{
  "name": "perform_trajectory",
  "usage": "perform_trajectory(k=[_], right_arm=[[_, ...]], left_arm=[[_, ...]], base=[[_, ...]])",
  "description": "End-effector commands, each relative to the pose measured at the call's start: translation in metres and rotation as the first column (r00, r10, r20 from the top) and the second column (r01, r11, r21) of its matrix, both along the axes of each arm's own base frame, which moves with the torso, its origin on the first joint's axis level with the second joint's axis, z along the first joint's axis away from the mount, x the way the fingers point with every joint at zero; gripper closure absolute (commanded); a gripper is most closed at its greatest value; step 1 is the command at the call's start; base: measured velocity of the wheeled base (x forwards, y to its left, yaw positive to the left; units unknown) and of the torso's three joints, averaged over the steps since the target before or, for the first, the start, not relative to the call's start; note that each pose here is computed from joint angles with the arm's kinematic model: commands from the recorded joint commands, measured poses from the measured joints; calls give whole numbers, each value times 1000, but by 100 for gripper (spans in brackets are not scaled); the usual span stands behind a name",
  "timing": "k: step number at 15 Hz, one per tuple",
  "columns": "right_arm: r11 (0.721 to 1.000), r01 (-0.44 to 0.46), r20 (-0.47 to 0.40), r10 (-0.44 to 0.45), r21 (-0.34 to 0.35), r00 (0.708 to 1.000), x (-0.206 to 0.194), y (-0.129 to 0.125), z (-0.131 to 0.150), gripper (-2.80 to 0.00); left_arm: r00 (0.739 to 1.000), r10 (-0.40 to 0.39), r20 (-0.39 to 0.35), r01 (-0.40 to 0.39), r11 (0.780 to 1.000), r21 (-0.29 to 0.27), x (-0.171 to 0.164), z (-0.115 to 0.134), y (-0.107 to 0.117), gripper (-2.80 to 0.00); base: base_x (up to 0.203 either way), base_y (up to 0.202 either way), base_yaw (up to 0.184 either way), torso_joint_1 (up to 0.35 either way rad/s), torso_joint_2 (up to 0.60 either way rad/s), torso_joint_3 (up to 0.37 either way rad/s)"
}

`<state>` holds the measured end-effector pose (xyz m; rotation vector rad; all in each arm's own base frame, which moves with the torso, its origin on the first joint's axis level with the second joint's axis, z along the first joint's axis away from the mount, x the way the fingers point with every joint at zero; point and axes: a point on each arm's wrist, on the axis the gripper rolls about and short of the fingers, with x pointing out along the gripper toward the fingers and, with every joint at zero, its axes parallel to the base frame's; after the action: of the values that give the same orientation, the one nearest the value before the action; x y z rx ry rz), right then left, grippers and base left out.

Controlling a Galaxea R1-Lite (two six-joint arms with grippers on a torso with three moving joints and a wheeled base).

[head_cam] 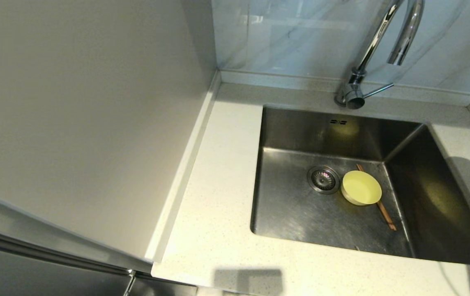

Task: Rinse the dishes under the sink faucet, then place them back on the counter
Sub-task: Put a bowl into the sink

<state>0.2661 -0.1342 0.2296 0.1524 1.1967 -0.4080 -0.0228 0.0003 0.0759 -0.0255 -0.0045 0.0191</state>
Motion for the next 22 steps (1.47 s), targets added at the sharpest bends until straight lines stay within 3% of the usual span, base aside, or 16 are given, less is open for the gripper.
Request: perform_trajectory(k=[1, 5, 9, 13, 22], right_arm=[[1000, -25, 22, 25, -13, 999, -5, 10, 0, 0], [988, -133, 113, 141, -74, 984, 3, 40, -10, 0], [956, -268, 115, 281, -120, 953, 12, 85, -5, 0], [906, -373, 127, 401, -199, 907, 21, 133, -7, 0], [783, -517, 135, 586, -345, 799, 48, 226, -50, 0]], left_arm=[[1000, 1, 3, -1, 1000, -1, 0, 0, 0, 0], [1000, 1, 3, -1, 1000, -1, 0, 0, 0, 0], [1000, 1, 3, -1, 1000, -1, 0, 0, 0, 0], [1000, 1, 3, -1, 1000, -1, 0, 0, 0, 0], [1000, 2, 3, -2, 1000, -1, 0, 0, 0, 0]], base=[[0, 0, 0, 0, 0, 0], [0, 0, 0, 0, 0, 0], [0, 0, 0, 0, 0, 0], [0, 0, 0, 0, 0, 0], [0, 0, 0, 0, 0, 0]])
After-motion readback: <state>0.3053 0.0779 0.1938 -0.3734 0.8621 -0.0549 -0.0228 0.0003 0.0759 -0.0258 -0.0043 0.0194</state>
